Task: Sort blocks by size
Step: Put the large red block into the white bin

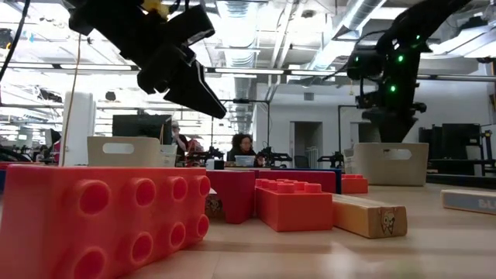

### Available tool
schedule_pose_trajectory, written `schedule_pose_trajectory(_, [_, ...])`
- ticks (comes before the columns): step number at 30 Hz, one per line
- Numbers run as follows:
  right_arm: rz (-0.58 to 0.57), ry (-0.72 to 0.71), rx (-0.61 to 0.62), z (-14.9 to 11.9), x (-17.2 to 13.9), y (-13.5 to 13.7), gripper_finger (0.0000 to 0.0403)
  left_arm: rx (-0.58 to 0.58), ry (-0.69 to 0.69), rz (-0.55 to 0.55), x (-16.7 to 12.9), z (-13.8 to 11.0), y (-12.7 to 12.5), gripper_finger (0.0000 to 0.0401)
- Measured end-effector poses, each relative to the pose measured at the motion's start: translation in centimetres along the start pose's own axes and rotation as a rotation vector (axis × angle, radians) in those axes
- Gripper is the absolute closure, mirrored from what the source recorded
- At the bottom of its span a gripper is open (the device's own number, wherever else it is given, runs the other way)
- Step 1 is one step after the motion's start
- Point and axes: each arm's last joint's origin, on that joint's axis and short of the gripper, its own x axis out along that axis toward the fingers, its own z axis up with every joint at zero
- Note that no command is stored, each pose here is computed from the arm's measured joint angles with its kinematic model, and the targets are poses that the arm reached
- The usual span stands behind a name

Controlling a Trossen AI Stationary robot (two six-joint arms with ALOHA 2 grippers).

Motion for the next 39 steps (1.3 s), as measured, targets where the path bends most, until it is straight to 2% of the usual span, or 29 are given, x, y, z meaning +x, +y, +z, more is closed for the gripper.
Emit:
schedule_pose_trajectory(6, [0.06, -0.149, -0.053, -0.5, -5.0, 1.8, 0.0195, -0.014, 0.003, -0.001, 0.0, 0.0, 0.0, 0.0234])
schedule_pose_trajectory(11, [0.124, -0.191, -0.218, -3.2, -7.8, 4.7, 0.0204, -0.012, 0.013, -0.01, -0.1, -0.1, -0.1, 0.0234])
schedule_pose_trajectory(15, [0.171, -0.142, -0.342, -6.1, -8.8, 7.4, 0.0204, -0.011, 0.013, -0.022, -0.1, -0.1, -0.3, 0.0234])
schedule_pose_trajectory(20, [0.16, -0.014, -0.466, -9.9, -9.2, 10.2, 0.0204, -0.018, 0.018, -0.024, -0.1, -0.2, -0.3, 0.0234])
schedule_pose_trajectory(22, [0.171, 0.089, -0.422, -10.9, -9.0, 10.9, 0.0204, -0.017, 0.017, -0.025, -0.1, -0.2, -0.3, 0.0234])
schedule_pose_trajectory(26, [0.162, 0.413, -0.311, -12.0, -8.1, 11.5, 0.0204, -0.009, 0.008, -0.028, -0.2, 0.2, -0.2, 0.0234])
schedule_pose_trajectory(29, [0.101, 0.559, -0.321, -12.6, -7.4, 11.9, 0.0204, -0.006, 0.004, -0.034, -0.2, 0.3, -0.2, 0.0234])
schedule_pose_trajectory(34, [0.003, 0.716, -0.371, -13.3, -5.7, 11.8, 0.0204, 0.015, 0.016, -0.035, -0.2, 0.2, -0.2, 0.0234])
schedule_pose_trajectory(39, [0.012, 0.791, -0.371, -15.0, -3.7, 11.2, 0.0208, 0.029, 0.056, -0.039, -0.2, -0.2, -0.3, 0.0234])
